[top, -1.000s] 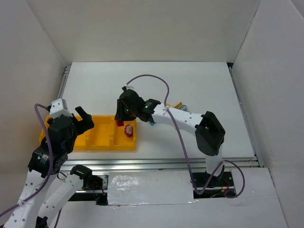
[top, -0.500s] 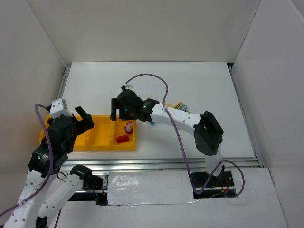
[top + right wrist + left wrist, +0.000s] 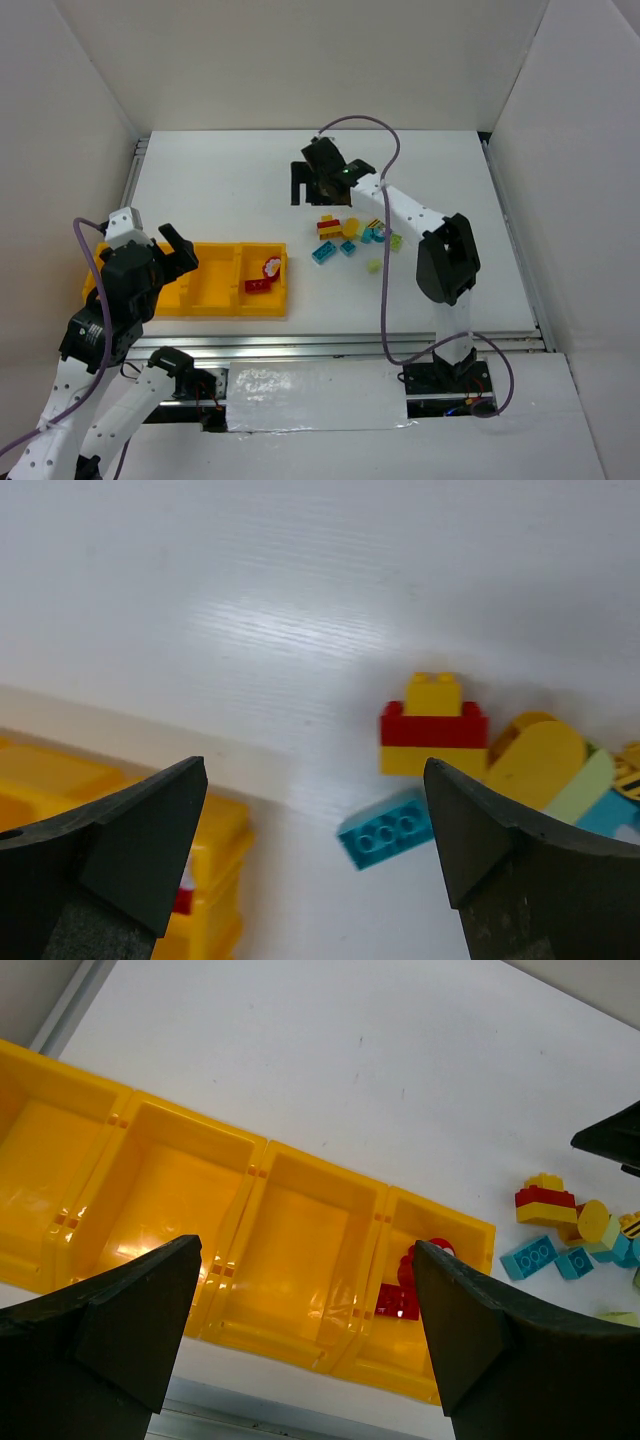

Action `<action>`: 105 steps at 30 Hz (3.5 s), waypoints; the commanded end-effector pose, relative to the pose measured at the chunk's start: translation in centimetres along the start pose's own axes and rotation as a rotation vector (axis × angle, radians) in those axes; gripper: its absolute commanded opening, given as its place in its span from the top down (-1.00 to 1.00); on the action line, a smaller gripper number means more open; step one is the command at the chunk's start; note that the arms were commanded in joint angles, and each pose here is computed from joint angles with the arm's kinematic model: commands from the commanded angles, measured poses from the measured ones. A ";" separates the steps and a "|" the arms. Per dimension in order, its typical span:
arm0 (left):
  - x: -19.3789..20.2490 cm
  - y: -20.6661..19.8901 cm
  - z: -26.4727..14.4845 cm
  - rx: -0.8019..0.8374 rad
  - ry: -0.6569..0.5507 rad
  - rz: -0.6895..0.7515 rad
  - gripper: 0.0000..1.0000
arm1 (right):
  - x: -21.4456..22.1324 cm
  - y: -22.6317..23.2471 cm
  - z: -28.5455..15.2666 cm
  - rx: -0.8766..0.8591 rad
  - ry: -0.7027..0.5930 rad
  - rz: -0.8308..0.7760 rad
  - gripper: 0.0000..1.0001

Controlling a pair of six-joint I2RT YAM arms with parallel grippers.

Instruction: Sort the legos into containers by color

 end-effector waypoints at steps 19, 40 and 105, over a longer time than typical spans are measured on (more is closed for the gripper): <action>-0.2 -0.5 0.8 0.008 -0.003 0.026 -0.99 | 3.7 -5.4 8.5 0.240 0.213 -0.099 -0.91; -0.2 -0.5 0.7 0.018 -0.003 0.028 -0.99 | 3.4 -6.8 6.6 0.277 0.148 -0.017 -0.92; -3.7 -5.5 -2.7 0.331 0.057 -0.215 -0.99 | 4.4 5.1 -10.2 -0.267 -0.212 -0.413 1.00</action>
Point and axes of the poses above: each gripper's point midway between its finger pads, its own z axis out along the fingers, its own y axis along the line the jaws close on, x = y × z, the point moved 8 cm from there along -z, back along the fingers, and after that the axes turned 6 degrees about -z, right-handed, at the moved point
